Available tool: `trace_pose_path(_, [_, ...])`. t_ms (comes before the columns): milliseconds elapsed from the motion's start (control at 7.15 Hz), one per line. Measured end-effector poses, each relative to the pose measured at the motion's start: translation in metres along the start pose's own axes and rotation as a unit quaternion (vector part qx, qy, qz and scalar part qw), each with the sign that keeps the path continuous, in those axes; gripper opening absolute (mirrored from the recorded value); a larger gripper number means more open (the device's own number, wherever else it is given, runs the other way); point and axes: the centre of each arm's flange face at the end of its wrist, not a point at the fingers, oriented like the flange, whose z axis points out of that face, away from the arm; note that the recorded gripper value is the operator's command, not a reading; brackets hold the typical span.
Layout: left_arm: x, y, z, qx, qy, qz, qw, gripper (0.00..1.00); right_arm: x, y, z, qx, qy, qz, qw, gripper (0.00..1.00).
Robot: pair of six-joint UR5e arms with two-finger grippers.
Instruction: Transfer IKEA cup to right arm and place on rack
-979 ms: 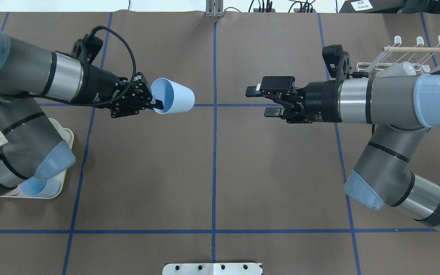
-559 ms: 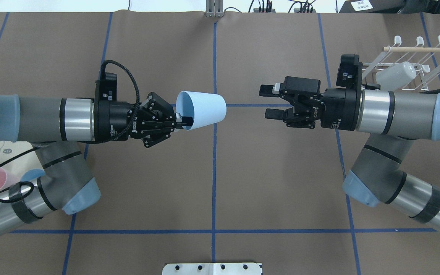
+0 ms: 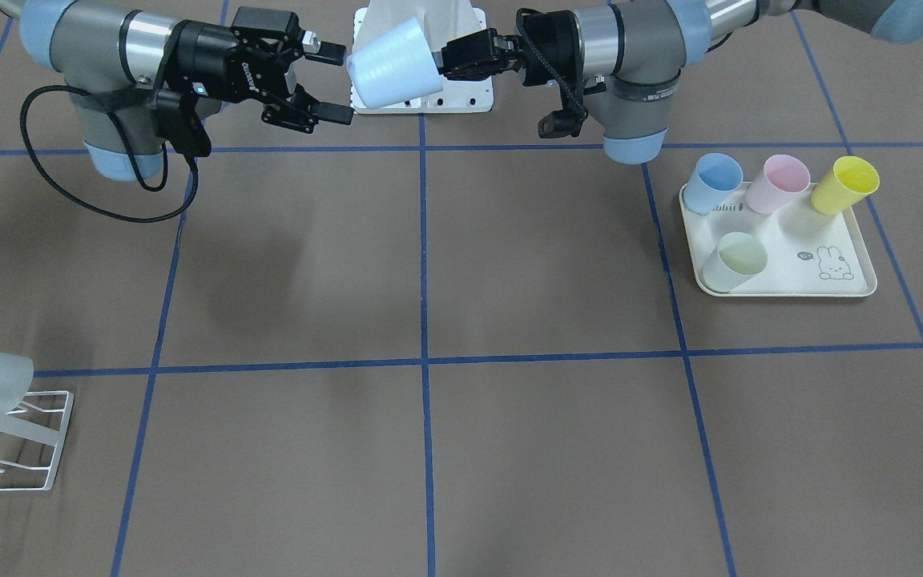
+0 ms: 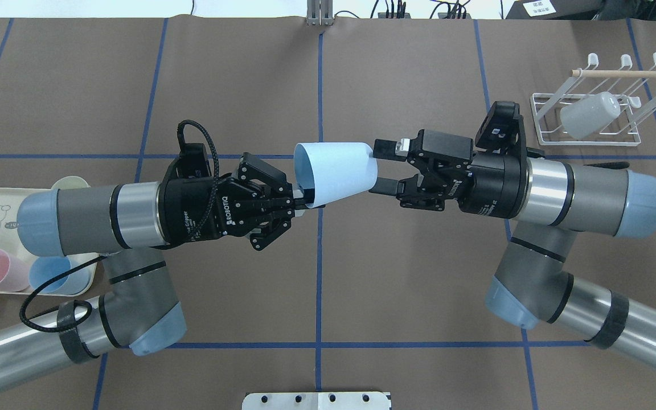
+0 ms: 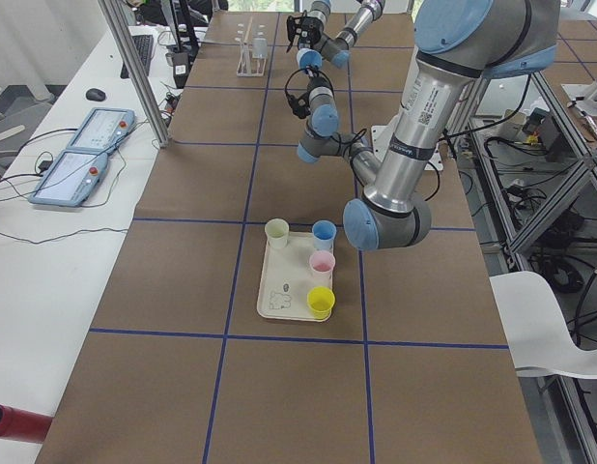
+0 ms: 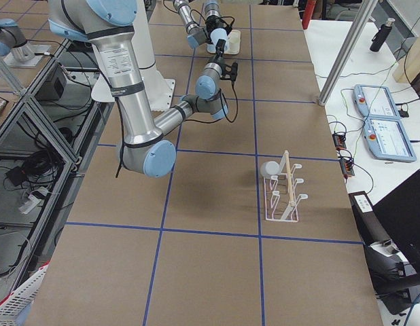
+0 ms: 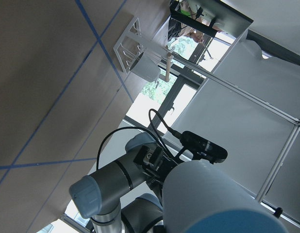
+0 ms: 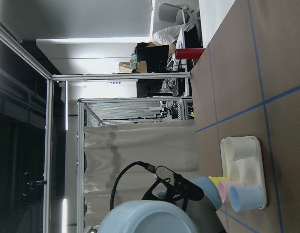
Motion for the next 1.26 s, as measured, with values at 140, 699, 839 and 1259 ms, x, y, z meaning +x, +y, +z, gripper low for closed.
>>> trace_pose_path(140, [-0.005, 0.005, 0.003, -0.006, 0.011, -0.008, 0.9999, 0.0, 0.001, 0.01, 0.008, -0.005, -0.016, 0.006, 0.9998, 0.98])
trace_pose_path(699, [-0.016, 0.012, 0.008, -0.014, 0.014, -0.018, 0.9996, 0.92, -0.001, 0.019, 0.015, -0.011, -0.033, 0.01, 0.9994, 0.03])
trace_pose_path(839, [-0.017, 0.012, 0.008, -0.013, 0.014, -0.016, 0.9997, 1.0, 0.0, 0.019, 0.014, -0.012, -0.035, 0.01, 0.9993, 0.01])
trace_pose_path(1259, [0.0, 0.002, -0.005, 0.016, 0.044, 0.006, 0.9989, 1.0, 0.001, 0.003, 0.002, 0.01, -0.033, -0.003, 0.9994, 0.02])
